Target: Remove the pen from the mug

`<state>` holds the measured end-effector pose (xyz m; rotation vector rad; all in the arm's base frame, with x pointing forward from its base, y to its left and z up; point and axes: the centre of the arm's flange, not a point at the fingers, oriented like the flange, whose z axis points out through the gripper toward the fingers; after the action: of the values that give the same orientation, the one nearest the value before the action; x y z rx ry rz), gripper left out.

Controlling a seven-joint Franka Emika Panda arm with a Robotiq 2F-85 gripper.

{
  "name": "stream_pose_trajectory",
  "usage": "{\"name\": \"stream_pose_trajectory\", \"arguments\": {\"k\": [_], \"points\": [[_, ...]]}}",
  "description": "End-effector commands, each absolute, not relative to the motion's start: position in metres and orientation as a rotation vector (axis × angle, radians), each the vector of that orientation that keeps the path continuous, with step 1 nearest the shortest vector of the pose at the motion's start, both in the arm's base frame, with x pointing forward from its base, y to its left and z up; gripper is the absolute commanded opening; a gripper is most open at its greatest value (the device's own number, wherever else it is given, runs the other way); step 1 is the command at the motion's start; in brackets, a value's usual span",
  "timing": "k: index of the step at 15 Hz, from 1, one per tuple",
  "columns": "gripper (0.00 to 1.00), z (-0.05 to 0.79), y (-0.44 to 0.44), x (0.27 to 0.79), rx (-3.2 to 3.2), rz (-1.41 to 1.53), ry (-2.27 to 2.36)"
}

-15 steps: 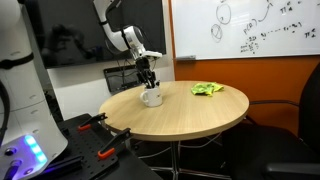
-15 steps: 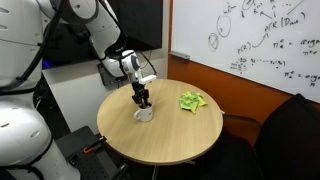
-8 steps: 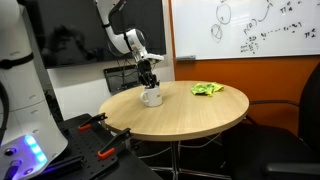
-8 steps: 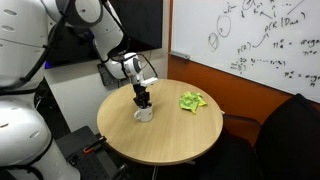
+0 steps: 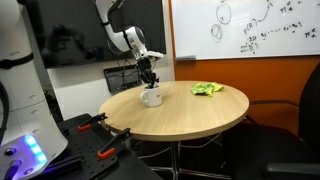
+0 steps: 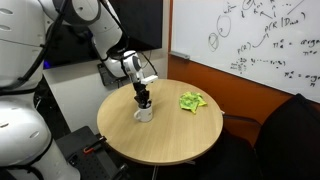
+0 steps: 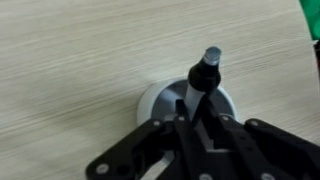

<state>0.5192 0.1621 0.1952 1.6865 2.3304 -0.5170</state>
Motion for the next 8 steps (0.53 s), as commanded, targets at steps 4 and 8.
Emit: {"name": "stream_pose_trajectory", "arguments": {"k": [4, 8], "points": [[0.05, 0.296, 0.151, 0.483, 1.755, -0.402, 2.278], [0.05, 0.337, 0.11, 0.467, 1.815, -0.422, 2.249]]}}
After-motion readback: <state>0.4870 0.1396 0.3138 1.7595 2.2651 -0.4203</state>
